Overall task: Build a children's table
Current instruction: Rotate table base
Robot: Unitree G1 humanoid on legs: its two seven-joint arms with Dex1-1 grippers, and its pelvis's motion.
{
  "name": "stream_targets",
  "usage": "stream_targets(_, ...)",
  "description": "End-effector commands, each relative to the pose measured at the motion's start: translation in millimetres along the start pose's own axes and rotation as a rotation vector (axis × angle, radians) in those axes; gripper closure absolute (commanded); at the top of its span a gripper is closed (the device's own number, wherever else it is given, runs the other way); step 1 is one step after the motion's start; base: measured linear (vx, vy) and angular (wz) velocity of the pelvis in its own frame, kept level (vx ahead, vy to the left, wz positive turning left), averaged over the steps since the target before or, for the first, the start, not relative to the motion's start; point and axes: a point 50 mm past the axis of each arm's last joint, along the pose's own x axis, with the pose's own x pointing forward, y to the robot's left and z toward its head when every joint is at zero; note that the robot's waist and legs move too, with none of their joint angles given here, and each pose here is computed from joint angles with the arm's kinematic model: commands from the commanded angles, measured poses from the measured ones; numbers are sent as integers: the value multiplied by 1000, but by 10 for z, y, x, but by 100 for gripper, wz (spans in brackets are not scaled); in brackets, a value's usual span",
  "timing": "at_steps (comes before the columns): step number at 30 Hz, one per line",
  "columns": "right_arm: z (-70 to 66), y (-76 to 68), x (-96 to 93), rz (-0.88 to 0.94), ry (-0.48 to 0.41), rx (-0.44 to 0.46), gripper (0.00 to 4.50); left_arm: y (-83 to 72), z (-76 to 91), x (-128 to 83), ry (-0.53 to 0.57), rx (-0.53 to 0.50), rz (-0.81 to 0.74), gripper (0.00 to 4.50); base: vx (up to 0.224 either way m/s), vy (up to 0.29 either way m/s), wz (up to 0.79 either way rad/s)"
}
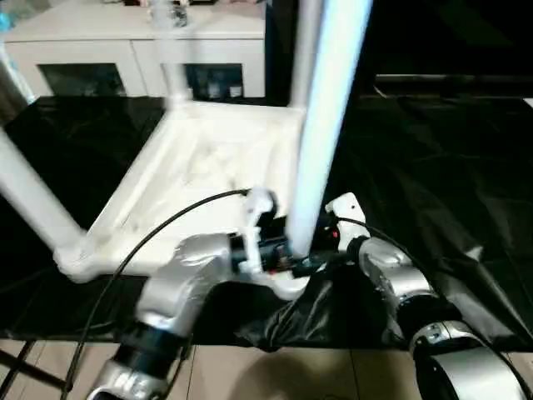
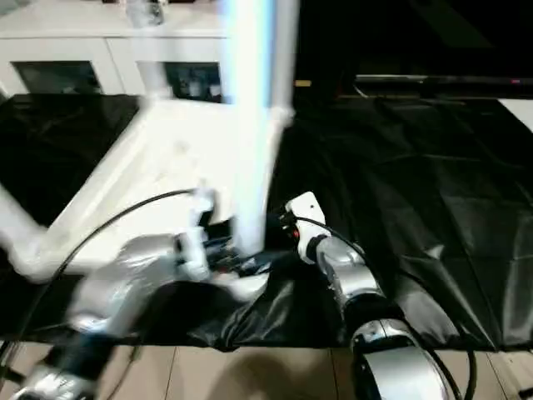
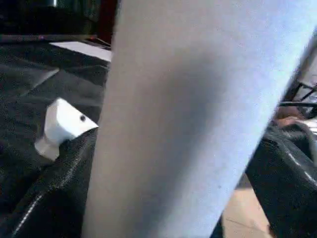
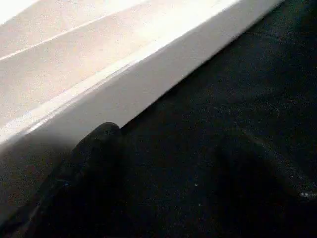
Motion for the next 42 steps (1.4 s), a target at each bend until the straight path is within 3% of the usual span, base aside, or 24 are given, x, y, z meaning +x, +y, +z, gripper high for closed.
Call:
stream_targets(1, 139, 239, 128, 123, -56, -20, 76, -39, 24, 134, 9, 34, -29, 4, 0, 0, 0)
stream_targets(4, 103, 250, 111, 143, -52, -32, 76, -14, 13, 187, 15, 66, 6, 4, 0, 0, 0)
stream_targets(10, 112, 3, 20, 30, -63, -4, 76, 142, 17, 83, 49, 142, 125, 4, 0, 0, 0)
stream_targets(13, 158, -194, -103, 9, -82, -18, 76, 190, 10, -114, 93, 187, 118, 4, 0, 0, 0)
stream_targets(18, 196, -351, -262, 60, -82, -68, 76, 231, -48, -379, 190, 210, 106, 4, 0, 0, 0)
stream_targets(20, 196, -440, -374, 93, -56, -125, 76, 211, -115, -552, 264, 177, 82, 4, 0, 0, 0)
stream_targets(25, 195, -562, -533, 129, -10, -208, 76, 173, -237, -736, 385, 143, 66, 20, 0, 0, 0)
stream_targets(28, 213, -586, -623, 175, 6, -245, 76, 196, -317, -803, 466, 152, 99, 39, 0, 0, 0)
stream_targets(30, 233, -582, -687, 228, 13, -250, 58, 217, -341, -830, 496, 160, 110, 77, 0, 0, 0)
stream_targets(36, 286, -512, -902, 420, 61, -252, 9, 276, -341, -838, 526, 176, 125, 123, 0, 0, 0)
stream_targets(39, 294, -490, -967, 467, 79, -258, 3, 293, -340, -830, 536, 182, 122, 126, 0, 0, 0)
stream_targets(42, 309, -458, -1057, 521, 106, -262, 0, 320, -340, -809, 549, 182, 117, 165, 0, 0, 0)
